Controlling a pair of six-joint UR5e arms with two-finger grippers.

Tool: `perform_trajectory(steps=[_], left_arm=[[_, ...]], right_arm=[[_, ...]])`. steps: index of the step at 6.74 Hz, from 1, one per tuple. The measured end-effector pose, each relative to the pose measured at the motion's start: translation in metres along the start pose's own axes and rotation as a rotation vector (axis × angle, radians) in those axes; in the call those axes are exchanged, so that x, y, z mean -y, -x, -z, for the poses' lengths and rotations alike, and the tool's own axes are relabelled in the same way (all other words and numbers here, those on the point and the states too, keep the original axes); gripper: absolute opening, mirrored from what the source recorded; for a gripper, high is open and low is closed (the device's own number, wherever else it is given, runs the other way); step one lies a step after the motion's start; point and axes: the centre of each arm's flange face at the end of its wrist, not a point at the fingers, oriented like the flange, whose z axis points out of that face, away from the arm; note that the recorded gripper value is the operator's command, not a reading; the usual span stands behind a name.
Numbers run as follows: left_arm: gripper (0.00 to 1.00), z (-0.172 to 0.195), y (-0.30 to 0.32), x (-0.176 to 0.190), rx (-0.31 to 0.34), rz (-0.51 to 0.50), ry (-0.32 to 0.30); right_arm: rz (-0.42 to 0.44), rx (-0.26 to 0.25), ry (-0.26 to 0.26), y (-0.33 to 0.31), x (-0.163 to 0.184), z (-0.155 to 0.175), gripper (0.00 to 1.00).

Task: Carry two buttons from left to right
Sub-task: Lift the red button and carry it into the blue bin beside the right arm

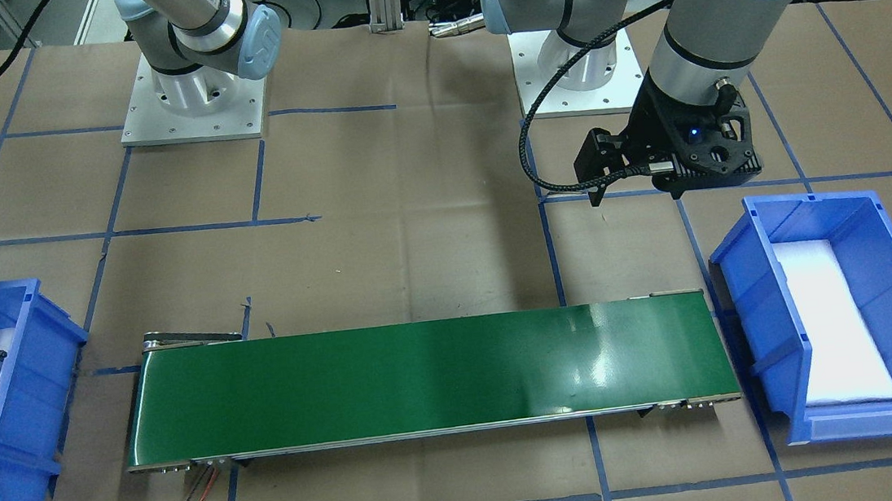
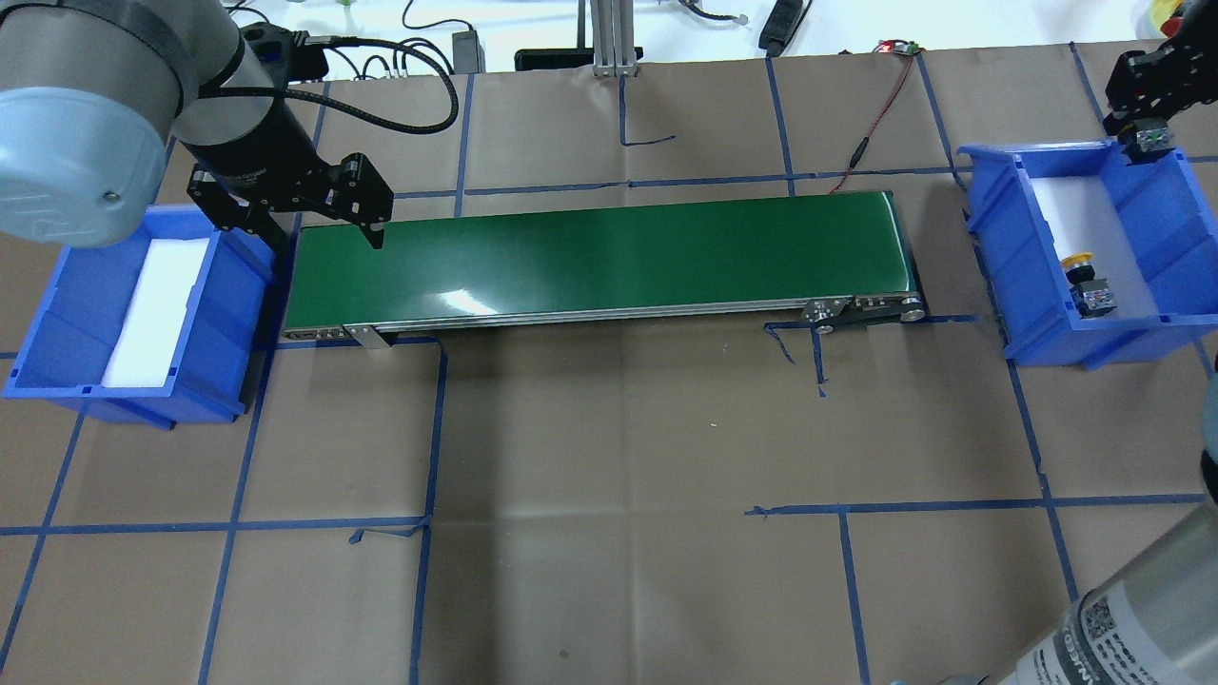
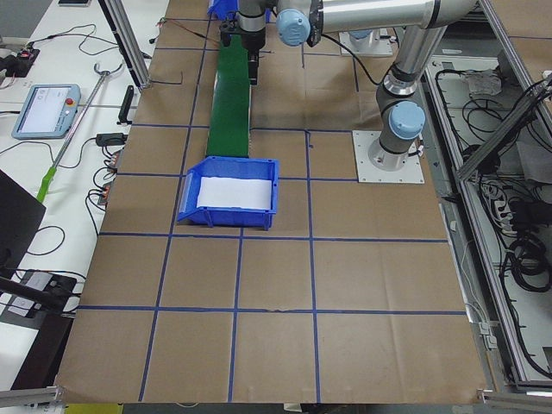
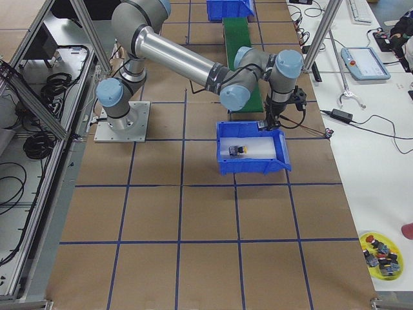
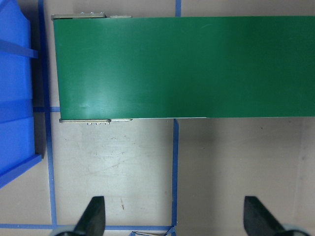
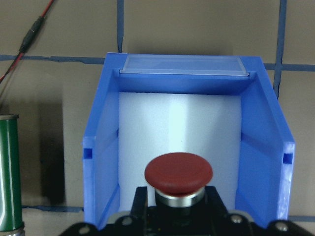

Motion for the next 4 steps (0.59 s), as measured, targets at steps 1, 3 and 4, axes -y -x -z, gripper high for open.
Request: perform_trajectory(steps=[1,3,4], left_arm=[[1.0,0.0,0.0,0.0,0.0,0.0,0.0],[1.0,0.0,0.0,0.0,0.0,0.0,0.001],[1.0,0.0,0.0,0.0,0.0,0.0,0.001]], right_arm=[[0.004,0.018,0.018,-0.006,0.008,-0.029,0.07],[0.005,0.042,0.049,-0.012,0.017,-0.078,0.07],[0.004,0.053,0.069,-0.013,0.018,-0.099,0.09]])
